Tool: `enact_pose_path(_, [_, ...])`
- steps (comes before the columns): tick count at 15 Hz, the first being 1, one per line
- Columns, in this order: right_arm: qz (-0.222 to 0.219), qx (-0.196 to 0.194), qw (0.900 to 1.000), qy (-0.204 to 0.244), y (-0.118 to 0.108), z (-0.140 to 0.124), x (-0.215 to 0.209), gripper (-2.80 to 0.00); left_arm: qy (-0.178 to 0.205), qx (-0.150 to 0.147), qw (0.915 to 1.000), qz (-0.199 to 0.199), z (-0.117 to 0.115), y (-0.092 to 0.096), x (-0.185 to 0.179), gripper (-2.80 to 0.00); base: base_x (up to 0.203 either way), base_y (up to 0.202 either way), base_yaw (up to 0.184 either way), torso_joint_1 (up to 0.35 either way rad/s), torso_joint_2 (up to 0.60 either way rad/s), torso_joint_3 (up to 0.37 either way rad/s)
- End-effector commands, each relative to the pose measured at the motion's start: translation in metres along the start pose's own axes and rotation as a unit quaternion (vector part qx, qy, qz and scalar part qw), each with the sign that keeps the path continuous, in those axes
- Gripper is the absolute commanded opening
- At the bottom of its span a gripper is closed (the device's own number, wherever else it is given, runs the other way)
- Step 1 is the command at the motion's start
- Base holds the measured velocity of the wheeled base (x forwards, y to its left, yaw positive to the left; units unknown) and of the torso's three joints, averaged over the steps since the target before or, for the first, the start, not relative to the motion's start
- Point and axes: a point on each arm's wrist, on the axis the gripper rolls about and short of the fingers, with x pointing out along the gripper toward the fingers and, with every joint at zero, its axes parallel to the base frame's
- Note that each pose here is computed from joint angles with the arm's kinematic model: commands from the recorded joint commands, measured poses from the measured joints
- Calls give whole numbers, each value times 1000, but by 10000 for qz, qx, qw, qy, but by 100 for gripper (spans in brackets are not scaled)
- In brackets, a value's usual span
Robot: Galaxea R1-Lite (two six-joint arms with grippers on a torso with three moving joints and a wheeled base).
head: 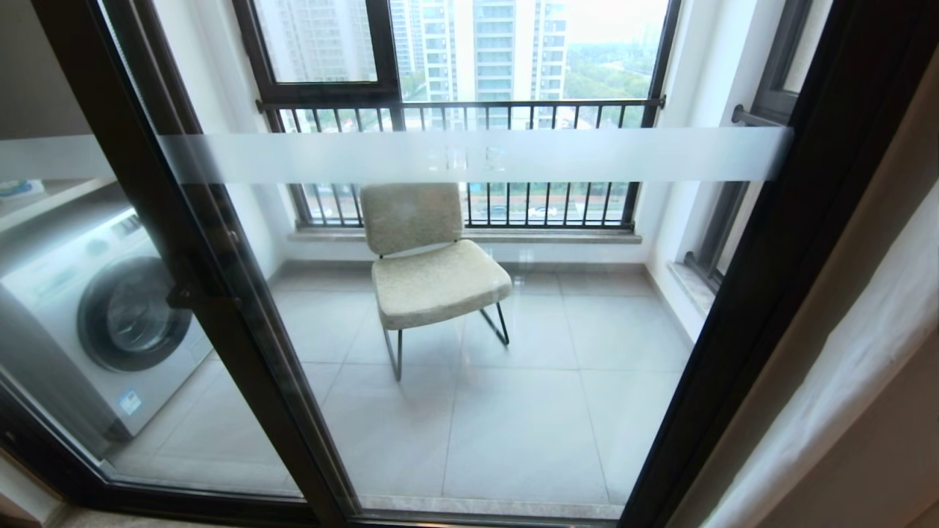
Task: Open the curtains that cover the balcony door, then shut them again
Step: Close the inner curtains on both sides
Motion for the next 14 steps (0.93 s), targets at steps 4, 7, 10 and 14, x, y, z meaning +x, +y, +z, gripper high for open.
enact_pose_path(4, [17,14,10000,12,2,0,-5,-280,-4,-2,10000,3,0,0,0,-280,0,0,0,0,0,0])
enact_pose_path(7, [18,34,10000,52,3,-1,-9,-280,-5,-2,10000,3,0,0,0,-280,0,0,0,0,0,0])
enact_pose_path(10, [30,136,9998,110,5,-2,-15,-280,-4,-2,10000,3,0,0,0,-280,0,0,0,0,0,0])
enact_pose_path(14, [117,215,9994,237,11,-5,-17,-280,-4,-2,10000,3,0,0,0,-280,0,0,0,0,0,0])
